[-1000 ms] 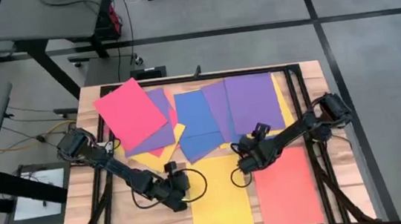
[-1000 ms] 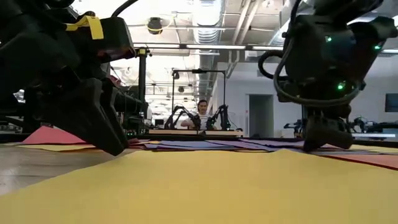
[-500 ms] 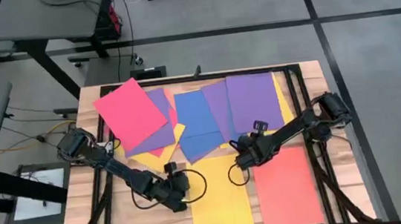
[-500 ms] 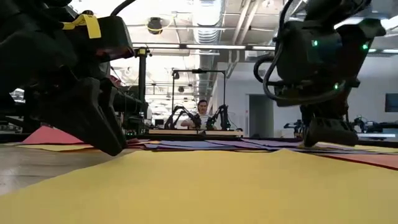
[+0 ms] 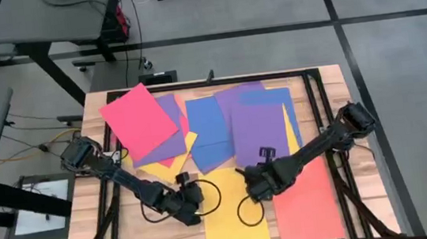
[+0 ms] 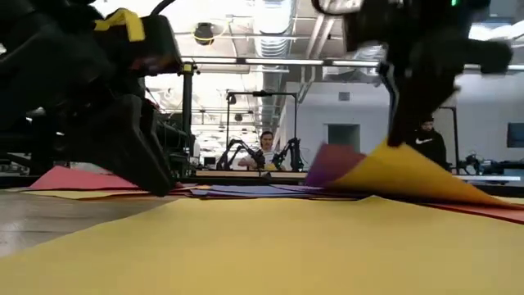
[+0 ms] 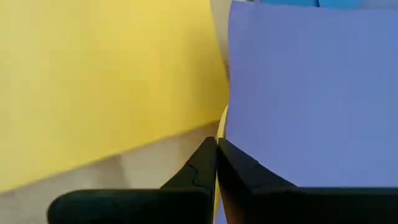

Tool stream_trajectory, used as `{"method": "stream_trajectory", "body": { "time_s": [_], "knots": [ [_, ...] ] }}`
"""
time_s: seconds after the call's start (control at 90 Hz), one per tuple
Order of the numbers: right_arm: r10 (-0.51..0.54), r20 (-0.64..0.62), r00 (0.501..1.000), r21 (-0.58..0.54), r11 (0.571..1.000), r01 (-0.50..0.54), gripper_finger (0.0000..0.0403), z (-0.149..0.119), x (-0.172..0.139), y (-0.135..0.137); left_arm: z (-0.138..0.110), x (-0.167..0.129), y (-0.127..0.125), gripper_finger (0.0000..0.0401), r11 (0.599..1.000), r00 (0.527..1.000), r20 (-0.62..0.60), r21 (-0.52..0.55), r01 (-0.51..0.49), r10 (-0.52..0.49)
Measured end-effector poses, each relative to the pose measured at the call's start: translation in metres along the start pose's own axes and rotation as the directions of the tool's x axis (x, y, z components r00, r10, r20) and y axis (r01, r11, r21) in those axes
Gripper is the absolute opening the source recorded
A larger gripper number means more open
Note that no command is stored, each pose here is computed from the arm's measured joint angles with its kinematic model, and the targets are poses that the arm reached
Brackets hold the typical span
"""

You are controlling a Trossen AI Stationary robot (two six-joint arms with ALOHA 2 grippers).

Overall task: Organize paper
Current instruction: Stack the yellow paper on top of the yellow paper

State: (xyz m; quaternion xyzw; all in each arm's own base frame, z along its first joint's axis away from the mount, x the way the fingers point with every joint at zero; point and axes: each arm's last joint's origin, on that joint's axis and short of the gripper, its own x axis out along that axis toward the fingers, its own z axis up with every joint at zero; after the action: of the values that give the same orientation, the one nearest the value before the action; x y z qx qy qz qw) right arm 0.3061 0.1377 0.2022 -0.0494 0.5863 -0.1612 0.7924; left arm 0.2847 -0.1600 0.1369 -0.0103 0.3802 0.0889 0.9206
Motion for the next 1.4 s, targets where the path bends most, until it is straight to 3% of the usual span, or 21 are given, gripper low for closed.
{"method": "stream_trajectory", "body": {
  "time_s": [0.089, 0.189, 0.278, 0.433, 0.544, 0.722, 1.044, 1.244, 1.4],
  "knots": [
    [0.015, -0.004, 1.0, -0.033, 0.999, -0.015, 0.0, 0.002, -0.009, 0.003, 0.014, -0.001, -0.002, 0.0118, 1.0, 1.0, 0.02, 0.001, 0.013, -0.013],
    [0.002, -0.032, 0.999, -0.076, 0.997, -0.004, 0.0, 0.004, -0.015, -0.001, 0.034, -0.001, -0.001, 0.0118, 0.996, 0.995, -0.021, -0.014, 0.093, -0.094],
    [-0.053, -0.102, 0.993, -0.091, 0.995, 0.044, 0.0, 0.009, -0.022, -0.018, 0.053, -0.003, 0.002, 0.0118, 0.989, 0.986, -0.076, -0.02, 0.146, -0.147],
    [-0.132, -0.168, 0.977, -0.11, 0.987, 0.114, 0.0, 0.023, -0.029, -0.053, 0.073, -0.012, 0.005, 0.0118, 0.991, 0.984, -0.129, 0.034, 0.13, -0.124],
    [-0.021, -0.122, 0.992, -0.066, 0.998, 0.013, 0.0, 0.03, -0.034, -0.052, 0.083, -0.023, 0.007, 0.0118, 0.992, 0.986, -0.132, 0.052, 0.111, -0.104],
    [0.175, 0.002, 0.985, -0.07, 0.982, -0.174, 0.0, 0.031, -0.048, -0.018, 0.081, -0.043, 0.012, 0.0118, 0.997, 0.991, -0.136, 0.076, 0.022, -0.012],
    [0.378, 0.2, 0.904, -0.079, 0.926, -0.369, 0.0, 0.048, -0.054, 0.014, 0.087, -0.071, 0.025, 0.0118, 0.997, 0.994, -0.105, 0.078, -0.027, 0.035],
    [0.487, 0.209, 0.848, -0.101, 0.873, -0.477, 0.0, 0.056, -0.037, 0.038, 0.086, -0.074, 0.027, 0.0118, 0.996, 0.993, -0.114, 0.083, -0.031, 0.04],
    [0.573, 0.214, 0.791, -0.018, 0.812, -0.583, 0.0, 0.065, -0.01, 0.061, 0.086, -0.074, 0.027, 0.0118, 0.996, 0.992, -0.118, 0.081, -0.033, 0.042]
  ]
}}
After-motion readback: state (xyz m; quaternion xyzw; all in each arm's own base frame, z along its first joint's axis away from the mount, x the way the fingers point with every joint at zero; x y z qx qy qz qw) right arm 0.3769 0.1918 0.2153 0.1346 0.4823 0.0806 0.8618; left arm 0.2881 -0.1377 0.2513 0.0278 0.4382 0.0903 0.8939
